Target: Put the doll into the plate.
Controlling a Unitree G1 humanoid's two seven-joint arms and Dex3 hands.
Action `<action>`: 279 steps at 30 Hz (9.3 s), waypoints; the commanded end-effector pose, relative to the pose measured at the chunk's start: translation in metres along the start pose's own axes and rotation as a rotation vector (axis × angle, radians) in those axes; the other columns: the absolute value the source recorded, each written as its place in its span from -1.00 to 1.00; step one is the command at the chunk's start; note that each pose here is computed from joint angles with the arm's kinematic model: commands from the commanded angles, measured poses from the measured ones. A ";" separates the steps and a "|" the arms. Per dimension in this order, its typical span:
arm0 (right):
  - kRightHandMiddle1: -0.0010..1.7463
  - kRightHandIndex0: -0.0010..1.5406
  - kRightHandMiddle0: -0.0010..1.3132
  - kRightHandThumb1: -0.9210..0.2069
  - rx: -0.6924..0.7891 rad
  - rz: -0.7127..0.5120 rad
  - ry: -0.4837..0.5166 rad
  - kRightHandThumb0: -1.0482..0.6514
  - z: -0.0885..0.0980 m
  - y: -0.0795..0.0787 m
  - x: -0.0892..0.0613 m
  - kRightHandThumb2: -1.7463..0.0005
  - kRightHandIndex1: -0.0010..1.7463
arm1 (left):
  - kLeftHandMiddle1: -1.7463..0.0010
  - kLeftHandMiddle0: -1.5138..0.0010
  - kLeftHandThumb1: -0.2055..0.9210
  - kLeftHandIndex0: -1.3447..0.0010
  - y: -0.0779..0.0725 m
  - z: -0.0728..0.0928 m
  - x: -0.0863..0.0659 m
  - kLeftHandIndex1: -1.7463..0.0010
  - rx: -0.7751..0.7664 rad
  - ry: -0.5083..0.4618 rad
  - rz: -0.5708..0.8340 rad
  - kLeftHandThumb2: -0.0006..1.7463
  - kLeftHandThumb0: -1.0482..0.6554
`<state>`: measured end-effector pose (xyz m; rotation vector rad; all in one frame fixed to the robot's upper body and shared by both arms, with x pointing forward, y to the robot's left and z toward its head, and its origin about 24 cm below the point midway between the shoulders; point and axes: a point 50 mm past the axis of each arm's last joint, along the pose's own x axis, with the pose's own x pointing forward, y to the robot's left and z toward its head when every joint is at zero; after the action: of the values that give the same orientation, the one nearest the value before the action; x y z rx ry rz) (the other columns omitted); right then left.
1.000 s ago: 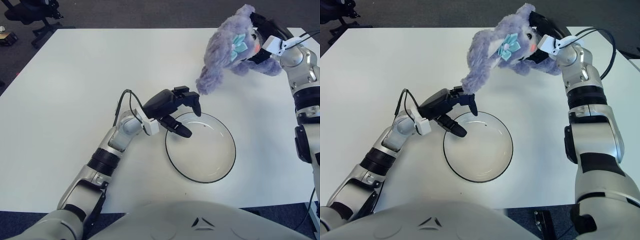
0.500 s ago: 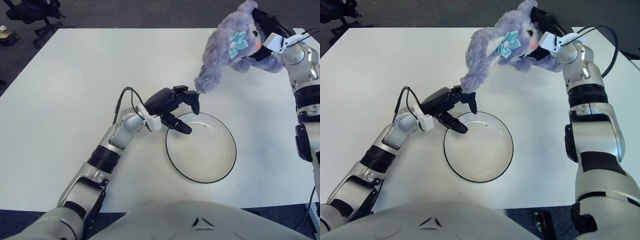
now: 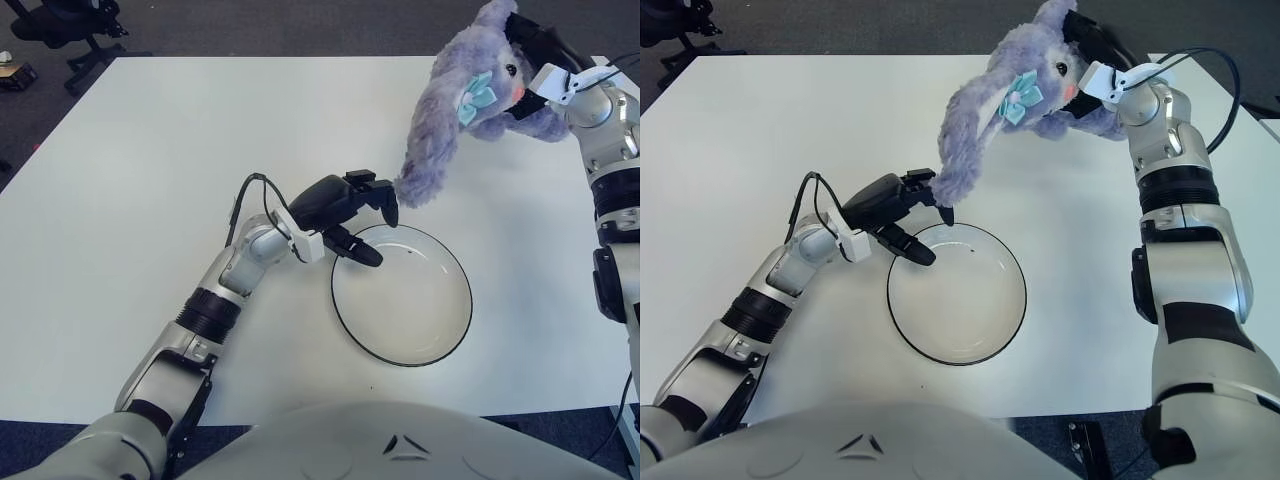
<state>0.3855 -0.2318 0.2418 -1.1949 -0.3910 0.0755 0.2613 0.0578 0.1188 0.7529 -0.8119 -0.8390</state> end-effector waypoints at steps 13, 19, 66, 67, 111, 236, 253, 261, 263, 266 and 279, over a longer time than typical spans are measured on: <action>1.00 -0.34 -0.14 -0.14 -0.025 -0.059 0.000 0.74 0.008 -0.018 0.001 -0.32 1.00 | -0.54 0.49 1.00 0.43 -0.003 -0.004 0.002 -0.79 0.048 -0.004 -0.032 -0.64 0.23; 1.00 -0.34 -0.15 -0.15 -0.022 -0.058 0.005 0.74 0.008 -0.019 0.002 -0.32 1.00 | -0.55 0.50 1.00 0.42 -0.005 0.000 0.002 -0.78 -0.001 -0.016 -0.046 -0.64 0.23; 1.00 -0.35 -0.16 -0.16 0.011 -0.075 0.006 0.73 0.005 -0.023 0.001 -0.31 1.00 | -0.38 0.57 1.00 0.01 -0.001 -0.009 0.005 -0.16 -0.007 -0.048 -0.188 0.03 -0.32; 1.00 -0.35 -0.16 -0.16 0.011 -0.075 0.007 0.73 0.005 -0.024 0.001 -0.31 1.00 | -0.34 0.56 1.00 0.01 -0.001 -0.009 0.005 -0.16 -0.005 -0.046 -0.187 0.04 -0.32; 1.00 -0.33 -0.15 -0.12 0.021 -0.066 0.009 0.74 0.006 -0.027 0.003 -0.34 1.00 | -0.38 0.43 1.00 0.22 0.008 -0.027 0.001 -0.58 0.326 0.002 -0.271 0.26 -0.45; 1.00 -0.37 -0.20 -0.20 0.009 -0.043 0.020 0.73 0.000 -0.025 -0.002 -0.27 1.00 | 0.14 0.31 1.00 0.12 0.054 -0.030 0.005 -0.42 0.116 0.070 -0.069 0.20 -0.44; 1.00 -0.37 -0.20 -0.21 -0.001 -0.043 0.029 0.73 0.001 -0.024 -0.003 -0.27 1.00 | 0.39 0.22 1.00 0.14 0.060 -0.010 0.002 -0.32 -0.103 0.057 -0.111 0.24 -0.54; 1.00 -0.37 -0.20 -0.21 -0.010 -0.041 0.027 0.72 0.001 -0.024 -0.003 -0.27 1.00 | 0.47 0.18 1.00 0.13 0.060 -0.008 0.000 -0.41 -0.183 0.054 -0.140 0.22 -0.55; 1.00 -0.37 -0.20 -0.21 -0.011 -0.041 0.028 0.72 0.001 -0.024 -0.003 -0.27 1.00 | 0.48 0.18 1.00 0.13 0.060 -0.008 -0.001 -0.43 -0.196 0.055 -0.148 0.22 -0.55; 1.00 -0.37 -0.20 -0.21 -0.016 -0.040 0.030 0.72 0.001 -0.025 -0.003 -0.27 1.00 | 0.49 0.18 1.00 0.13 0.059 -0.007 -0.003 -0.45 -0.208 0.058 -0.161 0.21 -0.55; 1.00 -0.38 -0.20 -0.21 -0.020 -0.039 0.028 0.72 0.001 -0.025 -0.004 -0.26 1.00 | 0.56 0.17 1.00 0.13 0.049 -0.013 -0.005 -0.48 -0.064 0.045 -0.213 0.19 -0.55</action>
<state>0.3806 -0.2382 0.2573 -1.1870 -0.3759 0.0358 0.2852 0.0872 0.1544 0.7773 -0.6619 -1.0311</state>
